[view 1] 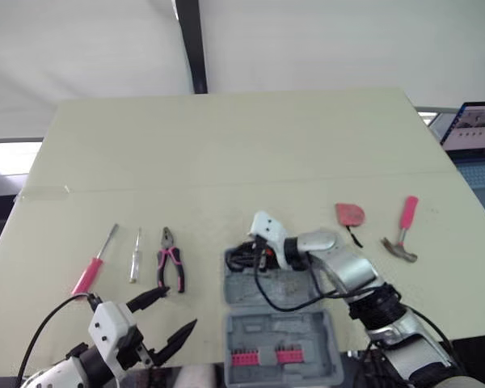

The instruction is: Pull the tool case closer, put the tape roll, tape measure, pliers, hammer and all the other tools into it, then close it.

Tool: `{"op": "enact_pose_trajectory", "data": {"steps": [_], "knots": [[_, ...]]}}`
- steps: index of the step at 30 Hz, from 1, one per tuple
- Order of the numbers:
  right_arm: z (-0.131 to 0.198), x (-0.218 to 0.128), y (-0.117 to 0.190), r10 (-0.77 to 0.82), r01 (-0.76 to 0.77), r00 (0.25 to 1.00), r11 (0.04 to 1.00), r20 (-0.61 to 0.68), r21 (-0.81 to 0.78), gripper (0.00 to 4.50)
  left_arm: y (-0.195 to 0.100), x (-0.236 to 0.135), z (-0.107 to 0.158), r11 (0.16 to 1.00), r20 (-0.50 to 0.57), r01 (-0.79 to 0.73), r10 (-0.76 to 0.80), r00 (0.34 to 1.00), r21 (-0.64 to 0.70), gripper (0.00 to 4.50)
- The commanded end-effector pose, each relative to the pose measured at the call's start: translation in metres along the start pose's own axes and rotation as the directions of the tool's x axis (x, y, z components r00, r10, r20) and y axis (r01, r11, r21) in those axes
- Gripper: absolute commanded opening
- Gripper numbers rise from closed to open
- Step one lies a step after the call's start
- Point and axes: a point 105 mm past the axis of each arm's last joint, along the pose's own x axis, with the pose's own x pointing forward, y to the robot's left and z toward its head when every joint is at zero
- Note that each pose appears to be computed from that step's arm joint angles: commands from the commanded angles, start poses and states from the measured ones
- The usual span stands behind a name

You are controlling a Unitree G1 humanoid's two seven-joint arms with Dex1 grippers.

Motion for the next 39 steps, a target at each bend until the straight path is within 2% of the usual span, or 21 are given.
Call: {"op": "enact_pose_trajectory", "data": {"steps": [1, 5, 11, 12, 13, 17, 18, 24, 31, 33, 37, 39], "knots": [[0.019, -0.051, 0.007, 0.051, -0.053, 0.997, 0.998, 0.052, 0.032, 1.49, 0.004, 0.003, 0.009, 1.000, 0.012, 0.000, 0.000, 1.000, 0.026, 4.50], [-0.010, -0.123, 0.002, -0.042, 0.053, 0.995, 0.991, -0.090, 0.124, 1.49, 0.008, 0.000, 0.000, 1.000, -0.034, -0.001, 0.002, 0.999, 0.015, 4.50], [-0.051, -0.192, 0.004, -0.177, 0.225, 0.961, 0.947, -0.211, 0.229, 1.49, 0.009, -0.014, -0.014, 1.000, -0.103, 0.001, -0.003, 0.995, -0.023, 4.50], [-0.058, -0.200, 0.005, -0.199, 0.253, 0.954, 0.937, -0.225, 0.243, 2.02, 0.009, -0.015, -0.015, 1.000, -0.106, -0.003, 0.000, 0.994, -0.026, 4.50], [-0.065, -0.206, 0.005, -0.224, 0.283, 0.945, 0.926, -0.240, 0.248, 2.30, 0.009, -0.016, -0.015, 1.000, -0.108, -0.005, 0.001, 0.994, -0.030, 4.50], [-0.086, -0.218, 0.012, -0.254, 0.330, 0.931, 0.891, -0.261, 0.311, 4.25, 0.008, -0.020, -0.019, 1.000, -0.149, 0.002, -0.003, 0.989, -0.004, 4.50], [-0.090, -0.219, 0.014, -0.256, 0.335, 0.930, 0.885, -0.264, 0.324, 4.48, 0.008, -0.021, -0.019, 1.000, -0.152, 0.002, -0.001, 0.988, 0.007, 4.50], [-0.122, -0.229, 0.029, -0.261, 0.372, 0.912, 0.851, -0.316, 0.370, 4.48, 0.003, -0.025, -0.023, 1.000, -0.170, 0.026, -0.027, 0.985, -0.004, 4.50], [-0.134, -0.234, 0.029, -0.268, 0.380, 0.909, 0.848, -0.320, 0.369, 4.48, 0.004, -0.026, -0.023, 0.999, -0.163, 0.036, -0.033, 0.986, 0.013, 4.50], [-0.137, -0.237, 0.026, -0.283, 0.394, 0.904, 0.842, -0.320, 0.369, 4.48, 0.002, -0.022, -0.016, 0.997, -0.116, 0.062, -0.057, 0.992, 0.035, 4.50], [-0.139, -0.243, 0.017, -0.363, 0.459, 0.882, 0.809, -0.301, 0.367, 4.48, -0.003, -0.002, 0.016, 0.990, 0.036, 0.127, -0.129, 0.991, 0.055, 4.50], [-0.138, -0.245, 0.013, -0.404, 0.485, 0.871, 0.796, -0.278, 0.363, 4.48, -0.009, 0.009, 0.021, 0.972, 0.039, 0.198, -0.204, 0.978, 0.123, 4.50]]}}
